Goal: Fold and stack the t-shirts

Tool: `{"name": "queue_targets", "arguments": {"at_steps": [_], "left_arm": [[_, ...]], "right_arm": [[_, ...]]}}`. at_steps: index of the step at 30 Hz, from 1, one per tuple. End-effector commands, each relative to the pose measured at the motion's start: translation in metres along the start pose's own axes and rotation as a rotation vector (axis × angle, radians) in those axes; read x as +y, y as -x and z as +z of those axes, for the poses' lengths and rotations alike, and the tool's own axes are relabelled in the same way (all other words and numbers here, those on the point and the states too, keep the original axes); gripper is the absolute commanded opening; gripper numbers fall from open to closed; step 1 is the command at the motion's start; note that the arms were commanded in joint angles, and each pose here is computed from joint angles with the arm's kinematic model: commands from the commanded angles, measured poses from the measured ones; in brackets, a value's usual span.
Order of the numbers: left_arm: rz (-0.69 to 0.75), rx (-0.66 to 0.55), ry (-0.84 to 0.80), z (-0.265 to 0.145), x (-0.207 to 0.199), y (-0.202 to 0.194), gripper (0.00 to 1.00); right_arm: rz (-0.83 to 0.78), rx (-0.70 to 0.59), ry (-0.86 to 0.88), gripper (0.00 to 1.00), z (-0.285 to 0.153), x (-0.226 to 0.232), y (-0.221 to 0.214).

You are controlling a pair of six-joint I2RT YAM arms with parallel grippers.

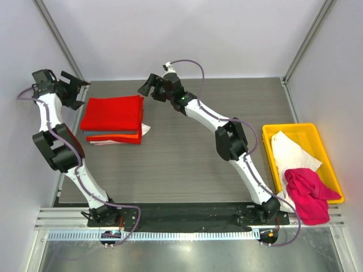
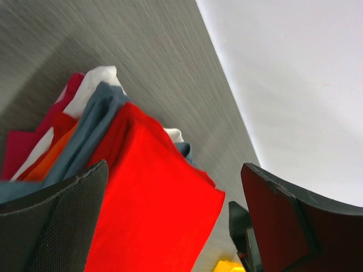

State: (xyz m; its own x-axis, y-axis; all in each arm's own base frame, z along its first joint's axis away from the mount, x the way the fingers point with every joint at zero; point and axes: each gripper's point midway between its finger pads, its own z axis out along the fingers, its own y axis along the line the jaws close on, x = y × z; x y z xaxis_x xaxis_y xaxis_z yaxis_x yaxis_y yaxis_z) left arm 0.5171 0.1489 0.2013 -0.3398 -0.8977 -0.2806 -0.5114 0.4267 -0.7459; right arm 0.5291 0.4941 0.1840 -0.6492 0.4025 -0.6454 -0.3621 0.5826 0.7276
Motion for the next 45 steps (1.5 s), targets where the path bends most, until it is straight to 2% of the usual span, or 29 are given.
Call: {"name": "queue_targets", "arguments": {"at_steps": [1,3,5,6,7,9,11,12,14,16,17,19,21,22,23,25,31,39,42,45], "left_arm": [[0.129,-0.166,-0.034,-0.067,-0.036,0.021,1.0],[0.154,-0.181,-0.039,-0.084,-0.04,0.013,1.0],[0.17,-0.176,-0.044,-0.091,-0.041,0.003,1.0],[0.189,-0.185,-0.086,-0.102,-0.052,0.0,1.0],[0.188,-0.173,-0.109,-0.104,-0.055,-0.004,1.0],[0.168,-0.111,-0.181,-0.11,-0.066,-0.018,1.0],[0.15,-0.054,-0.238,-0.11,-0.073,-0.033,1.0],[0.149,-0.027,-0.264,-0.112,-0.078,-0.042,1.0],[0.158,-0.004,-0.288,-0.117,-0.083,-0.061,1.0],[0.157,0.013,-0.322,-0.125,-0.085,-0.077,1.0],[0.162,0.002,-0.353,-0.129,-0.089,-0.078,1.0],[0.108,0.026,-0.359,-0.126,-0.076,-0.093,1.0],[0.11,-0.003,-0.405,-0.136,-0.08,-0.097,1.0],[0.085,0.015,-0.4,-0.129,-0.068,-0.106,1.0],[0.082,-0.003,-0.452,-0.135,-0.076,-0.105,1.0],[0.051,0.01,-0.446,-0.127,-0.065,-0.111,0.99],[0.008,0.019,-0.447,-0.119,-0.053,-0.115,0.91],[-0.006,-0.088,-0.458,-0.136,-0.054,-0.082,0.88],[-0.028,-0.099,-0.432,-0.132,-0.04,-0.079,0.88],[-0.059,-0.091,-0.396,-0.109,-0.01,-0.086,0.87]], "right_arm": [[-0.114,-0.117,0.134,0.86,-0.051,0.078,0.067],[-0.137,-0.09,0.112,0.86,-0.058,0.068,0.061],[-0.151,-0.101,0.123,0.86,-0.076,0.077,0.072],[-0.149,-0.068,0.098,0.85,-0.079,0.062,0.06],[-0.151,-0.071,0.134,0.84,-0.095,0.076,0.067],[-0.132,-0.04,0.126,0.77,-0.103,0.058,0.058],[-0.12,-0.04,0.176,0.73,-0.125,0.072,0.063],[-0.11,-0.009,0.158,0.73,-0.131,0.058,0.05],[-0.136,-0.018,0.177,0.72,-0.153,0.067,0.053],[-0.134,0.023,0.139,0.72,-0.163,0.047,0.032],[-0.147,0.009,0.155,0.72,-0.176,0.055,0.036],[-0.138,0.043,0.123,0.72,-0.185,0.036,0.015],[-0.129,0.054,0.119,0.57,-0.199,0.028,0.003],[-0.122,0.055,0.116,0.52,-0.202,0.025,0.0],[-0.113,0.055,0.119,0.39,-0.205,0.023,-0.003],[-0.092,0.066,0.132,0.31,-0.215,0.02,-0.012],[-0.077,0.087,0.134,0.31,-0.232,0.01,-0.031],[-0.066,0.112,0.125,0.31,-0.241,-0.001,-0.043],[-0.066,0.107,0.124,0.31,-0.243,-0.004,-0.044],[-0.053,0.121,0.121,0.31,-0.242,-0.008,-0.049]]}}
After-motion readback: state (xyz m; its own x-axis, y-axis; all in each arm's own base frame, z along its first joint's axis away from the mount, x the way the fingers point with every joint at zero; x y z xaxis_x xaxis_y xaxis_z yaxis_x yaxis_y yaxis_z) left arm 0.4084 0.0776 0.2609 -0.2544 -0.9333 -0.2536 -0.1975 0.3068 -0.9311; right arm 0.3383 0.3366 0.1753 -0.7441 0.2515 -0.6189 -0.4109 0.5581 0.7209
